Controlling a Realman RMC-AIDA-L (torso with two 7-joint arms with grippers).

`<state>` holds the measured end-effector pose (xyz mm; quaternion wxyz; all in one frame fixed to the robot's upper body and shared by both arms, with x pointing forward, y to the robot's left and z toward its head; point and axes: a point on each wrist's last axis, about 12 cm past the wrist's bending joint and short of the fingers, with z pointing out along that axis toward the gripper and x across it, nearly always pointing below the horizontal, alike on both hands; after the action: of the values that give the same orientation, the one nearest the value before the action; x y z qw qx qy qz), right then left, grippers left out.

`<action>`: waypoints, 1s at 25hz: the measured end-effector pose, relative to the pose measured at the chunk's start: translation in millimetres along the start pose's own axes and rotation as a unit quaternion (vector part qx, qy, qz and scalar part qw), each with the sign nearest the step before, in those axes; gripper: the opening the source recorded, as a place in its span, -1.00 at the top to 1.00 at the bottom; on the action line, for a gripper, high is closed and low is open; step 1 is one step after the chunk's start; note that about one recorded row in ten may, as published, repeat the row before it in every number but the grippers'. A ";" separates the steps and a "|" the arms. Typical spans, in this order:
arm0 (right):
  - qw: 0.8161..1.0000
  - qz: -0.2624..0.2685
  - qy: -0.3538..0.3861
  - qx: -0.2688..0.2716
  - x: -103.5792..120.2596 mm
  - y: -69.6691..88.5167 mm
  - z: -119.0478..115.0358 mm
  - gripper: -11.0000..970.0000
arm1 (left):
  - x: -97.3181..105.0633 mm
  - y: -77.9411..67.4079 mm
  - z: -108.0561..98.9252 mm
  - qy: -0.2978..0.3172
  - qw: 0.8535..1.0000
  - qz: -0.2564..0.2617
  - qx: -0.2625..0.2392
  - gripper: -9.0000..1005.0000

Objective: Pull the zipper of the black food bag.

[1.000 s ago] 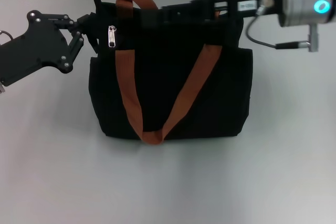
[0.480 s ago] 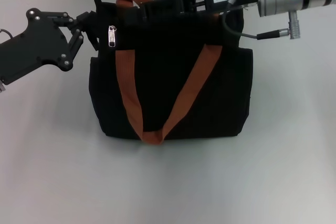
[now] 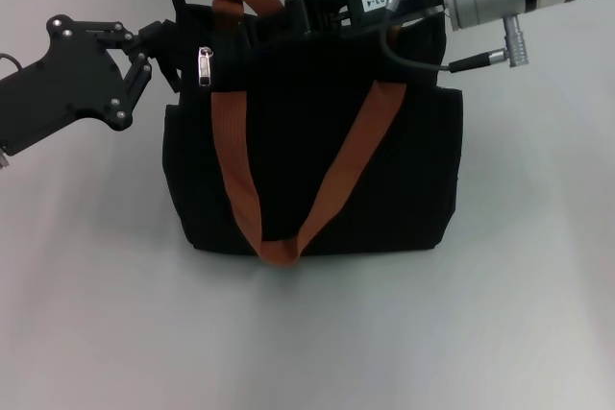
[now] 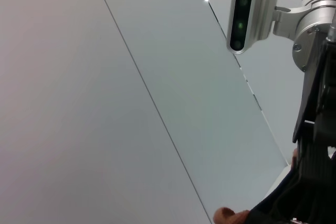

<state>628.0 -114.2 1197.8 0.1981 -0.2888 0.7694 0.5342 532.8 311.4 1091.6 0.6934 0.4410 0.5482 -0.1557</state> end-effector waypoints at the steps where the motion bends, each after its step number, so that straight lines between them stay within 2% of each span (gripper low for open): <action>1: 1.000 0.001 0.000 0.003 -0.7 -0.2 0.5 0.14 | 0.0 0.0 0.0 0.000 1.000 -0.001 0.000 0.91; 6: 1.000 0.004 -0.001 0.020 -3.2 -3.1 3.7 0.15 | -0.2 -0.2 0.5 -0.001 1.000 -0.003 0.001 0.90; 14: 1.000 0.002 0.013 0.024 -5.6 1.4 17.1 0.15 | -1.0 0.2 3.2 -0.005 1.000 -0.007 0.003 0.90; 25: 0.999 0.003 0.015 0.038 -5.0 -1.1 20.7 0.15 | -2.7 -0.5 4.7 -0.012 1.000 -0.012 0.006 0.89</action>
<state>632.4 -93.9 1192.9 0.1962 -0.2866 0.7926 0.5011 534.4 306.8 1093.8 0.6953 0.4365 0.5441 -0.1730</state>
